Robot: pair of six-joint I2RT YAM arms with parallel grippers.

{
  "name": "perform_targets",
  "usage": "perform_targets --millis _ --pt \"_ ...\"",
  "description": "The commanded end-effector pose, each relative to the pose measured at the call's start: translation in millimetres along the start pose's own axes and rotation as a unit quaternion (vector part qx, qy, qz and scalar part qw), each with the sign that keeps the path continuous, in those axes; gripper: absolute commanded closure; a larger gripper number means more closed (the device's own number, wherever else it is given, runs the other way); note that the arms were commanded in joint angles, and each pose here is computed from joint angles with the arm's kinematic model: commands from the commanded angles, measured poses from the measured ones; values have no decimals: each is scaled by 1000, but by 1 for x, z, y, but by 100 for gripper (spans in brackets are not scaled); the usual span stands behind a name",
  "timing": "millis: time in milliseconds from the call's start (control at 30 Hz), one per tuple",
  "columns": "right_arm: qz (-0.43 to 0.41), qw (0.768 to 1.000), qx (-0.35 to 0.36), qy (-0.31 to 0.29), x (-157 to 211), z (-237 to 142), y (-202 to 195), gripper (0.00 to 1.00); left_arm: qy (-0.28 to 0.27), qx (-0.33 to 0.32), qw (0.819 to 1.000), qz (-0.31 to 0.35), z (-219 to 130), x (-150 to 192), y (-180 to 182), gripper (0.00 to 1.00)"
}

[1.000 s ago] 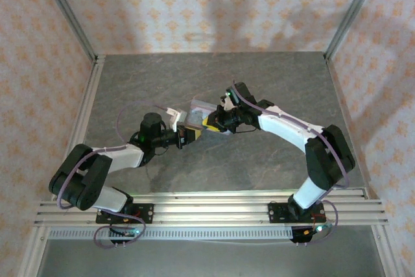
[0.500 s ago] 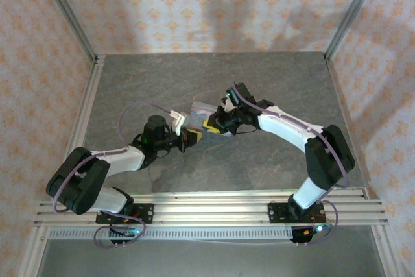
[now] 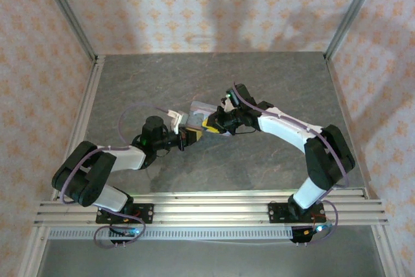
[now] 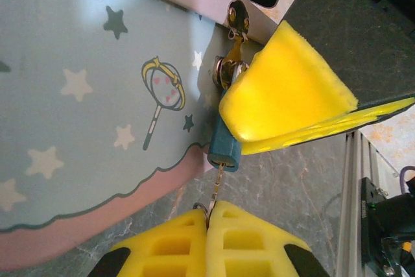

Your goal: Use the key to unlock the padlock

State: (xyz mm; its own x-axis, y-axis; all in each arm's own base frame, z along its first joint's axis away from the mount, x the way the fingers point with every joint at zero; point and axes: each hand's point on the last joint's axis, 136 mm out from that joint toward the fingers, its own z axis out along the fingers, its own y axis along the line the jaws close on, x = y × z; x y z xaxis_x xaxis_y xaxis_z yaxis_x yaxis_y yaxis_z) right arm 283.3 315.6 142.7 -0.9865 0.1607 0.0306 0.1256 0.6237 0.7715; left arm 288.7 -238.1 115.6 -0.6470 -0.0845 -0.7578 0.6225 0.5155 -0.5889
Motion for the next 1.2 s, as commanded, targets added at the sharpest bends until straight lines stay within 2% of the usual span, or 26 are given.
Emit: perform_targets --millis 0,100,433,600,767,967,1167 --pt "-33 999 -32 25 13 -5 17 100 -22 12 1000 12 0 -19 -5 100" --pt "-45 999 -2 25 13 -5 9 100 -18 18 1000 2 3 -22 -5 100" --pt "-57 997 24 35 18 10 -3 100 -18 10 1000 -11 11 -26 -1 100" --pt "-34 999 30 17 14 24 -14 100 17 -41 999 19 18 2 8 100" --pt "-30 998 51 -11 11 30 -26 99 24 -71 997 20 14 26 17 100" --pt "-26 997 60 -40 13 35 -37 83 46 -88 995 20 8 44 23 100" --pt "-14 997 51 -63 15 39 -45 71 54 -94 994 17 3 56 26 100"
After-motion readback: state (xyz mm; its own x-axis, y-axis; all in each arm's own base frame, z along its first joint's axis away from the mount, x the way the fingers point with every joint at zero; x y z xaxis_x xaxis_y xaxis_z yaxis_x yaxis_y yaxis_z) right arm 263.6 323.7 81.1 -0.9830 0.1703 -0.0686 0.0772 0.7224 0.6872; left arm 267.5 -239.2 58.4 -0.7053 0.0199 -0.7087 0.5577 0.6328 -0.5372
